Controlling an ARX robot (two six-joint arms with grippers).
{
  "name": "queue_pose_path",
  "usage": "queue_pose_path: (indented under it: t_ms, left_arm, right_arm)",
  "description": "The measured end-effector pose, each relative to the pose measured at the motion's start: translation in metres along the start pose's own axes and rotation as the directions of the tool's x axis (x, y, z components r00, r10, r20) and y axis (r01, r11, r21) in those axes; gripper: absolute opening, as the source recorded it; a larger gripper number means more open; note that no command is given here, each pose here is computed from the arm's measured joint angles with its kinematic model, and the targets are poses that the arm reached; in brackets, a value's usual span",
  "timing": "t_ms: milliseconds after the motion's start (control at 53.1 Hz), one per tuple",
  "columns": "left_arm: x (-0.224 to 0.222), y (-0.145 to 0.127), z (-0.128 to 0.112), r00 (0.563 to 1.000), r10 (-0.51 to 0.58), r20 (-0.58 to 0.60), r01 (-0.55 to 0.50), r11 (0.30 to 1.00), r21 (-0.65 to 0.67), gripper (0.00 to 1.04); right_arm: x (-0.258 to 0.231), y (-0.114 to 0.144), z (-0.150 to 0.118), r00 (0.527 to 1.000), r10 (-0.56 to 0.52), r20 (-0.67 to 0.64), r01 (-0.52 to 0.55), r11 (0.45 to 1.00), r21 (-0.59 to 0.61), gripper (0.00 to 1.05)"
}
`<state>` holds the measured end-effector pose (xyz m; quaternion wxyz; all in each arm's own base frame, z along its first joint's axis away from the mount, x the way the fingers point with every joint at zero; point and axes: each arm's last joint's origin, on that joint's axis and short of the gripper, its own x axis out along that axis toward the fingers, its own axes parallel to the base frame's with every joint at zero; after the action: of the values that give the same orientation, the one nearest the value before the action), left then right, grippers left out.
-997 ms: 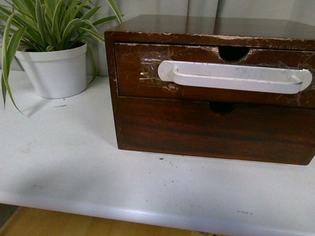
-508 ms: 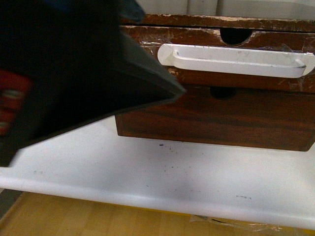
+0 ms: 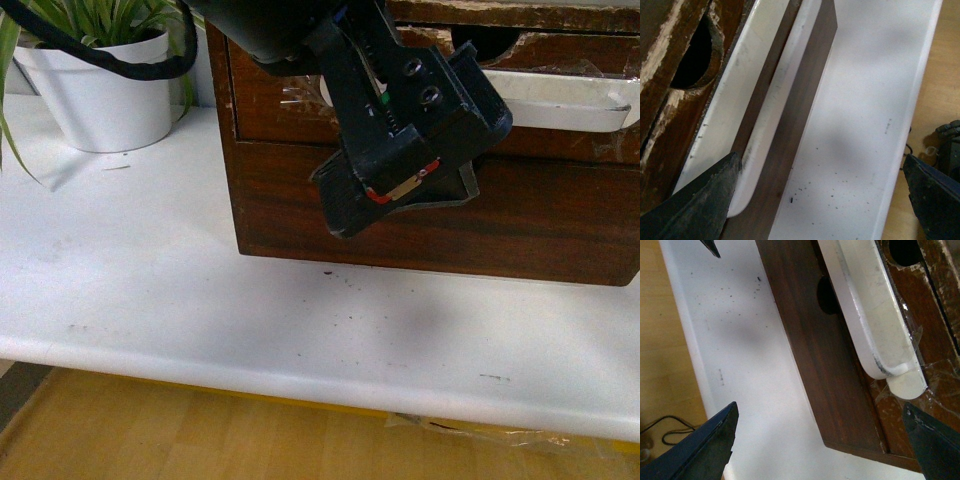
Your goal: Open drawer
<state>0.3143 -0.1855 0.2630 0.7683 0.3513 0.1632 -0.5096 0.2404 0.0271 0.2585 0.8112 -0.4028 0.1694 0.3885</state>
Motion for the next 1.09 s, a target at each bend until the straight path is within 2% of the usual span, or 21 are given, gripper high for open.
queue_pose_path:
  t_ms: [245, 414, 734, 1091]
  left_arm:
    - [0.015, 0.014, -0.003, 1.000, 0.001, -0.018, -0.001, 1.000, 0.007, 0.98]
    - [0.016, 0.015, -0.006, 0.998, -0.035, -0.045, 0.037, 0.999, 0.034, 0.98]
    - [0.017, 0.016, -0.010, 0.997, -0.038, -0.061, 0.043, 0.996, 0.080, 0.98]
    - [0.016, 0.010, -0.011, 0.986, -0.097, -0.132, 0.119, 0.978, 0.170, 0.98]
  right_arm:
    - [0.018, -0.009, 0.006, 1.000, -0.001, 0.003, 0.001, 0.999, -0.039, 0.96]
    - [0.034, -0.011, 0.012, 0.999, 0.033, -0.005, -0.034, 0.998, -0.051, 0.96]
    - [0.064, -0.008, 0.017, 0.996, 0.084, -0.025, -0.085, 0.995, -0.047, 0.96]
    - [0.068, -0.008, 0.017, 0.986, 0.164, -0.038, -0.166, 0.985, -0.052, 0.96]
